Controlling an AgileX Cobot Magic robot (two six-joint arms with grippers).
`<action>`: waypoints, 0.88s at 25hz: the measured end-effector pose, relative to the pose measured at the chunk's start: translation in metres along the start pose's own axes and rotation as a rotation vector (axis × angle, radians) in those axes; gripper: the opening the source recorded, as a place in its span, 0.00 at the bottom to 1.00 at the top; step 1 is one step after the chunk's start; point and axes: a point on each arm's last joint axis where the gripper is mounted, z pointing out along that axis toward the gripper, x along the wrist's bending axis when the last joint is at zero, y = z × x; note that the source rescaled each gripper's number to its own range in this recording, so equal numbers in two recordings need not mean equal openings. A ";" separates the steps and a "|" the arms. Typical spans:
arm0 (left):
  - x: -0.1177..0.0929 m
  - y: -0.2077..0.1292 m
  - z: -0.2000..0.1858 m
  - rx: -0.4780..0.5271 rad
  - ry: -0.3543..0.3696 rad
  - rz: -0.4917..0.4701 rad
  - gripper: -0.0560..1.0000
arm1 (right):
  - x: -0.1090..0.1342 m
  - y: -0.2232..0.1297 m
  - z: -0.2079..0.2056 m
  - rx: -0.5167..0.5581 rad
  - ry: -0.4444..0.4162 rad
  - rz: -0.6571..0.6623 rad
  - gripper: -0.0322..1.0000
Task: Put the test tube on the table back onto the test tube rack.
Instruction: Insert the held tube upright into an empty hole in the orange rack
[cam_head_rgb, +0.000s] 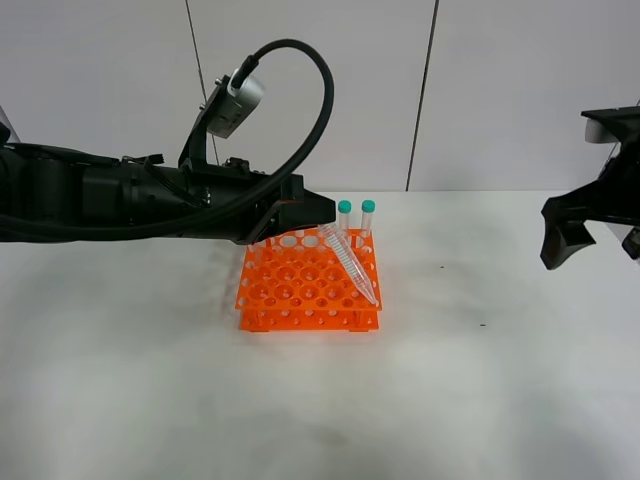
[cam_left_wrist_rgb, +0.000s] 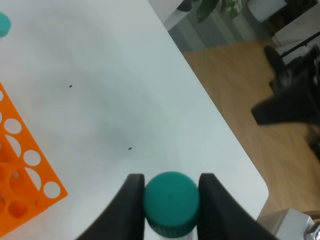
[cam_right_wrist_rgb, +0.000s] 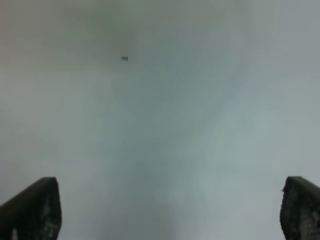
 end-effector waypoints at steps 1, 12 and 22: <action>0.000 0.000 0.000 0.000 0.000 0.000 0.06 | 0.000 -0.009 0.002 0.014 0.001 0.000 0.96; 0.000 0.000 0.000 0.000 0.000 0.000 0.06 | 0.005 -0.167 -0.007 -0.147 0.001 -0.023 0.94; 0.000 0.000 0.000 0.000 0.000 0.000 0.06 | 0.010 -0.254 -0.032 -0.791 -0.012 -0.043 0.94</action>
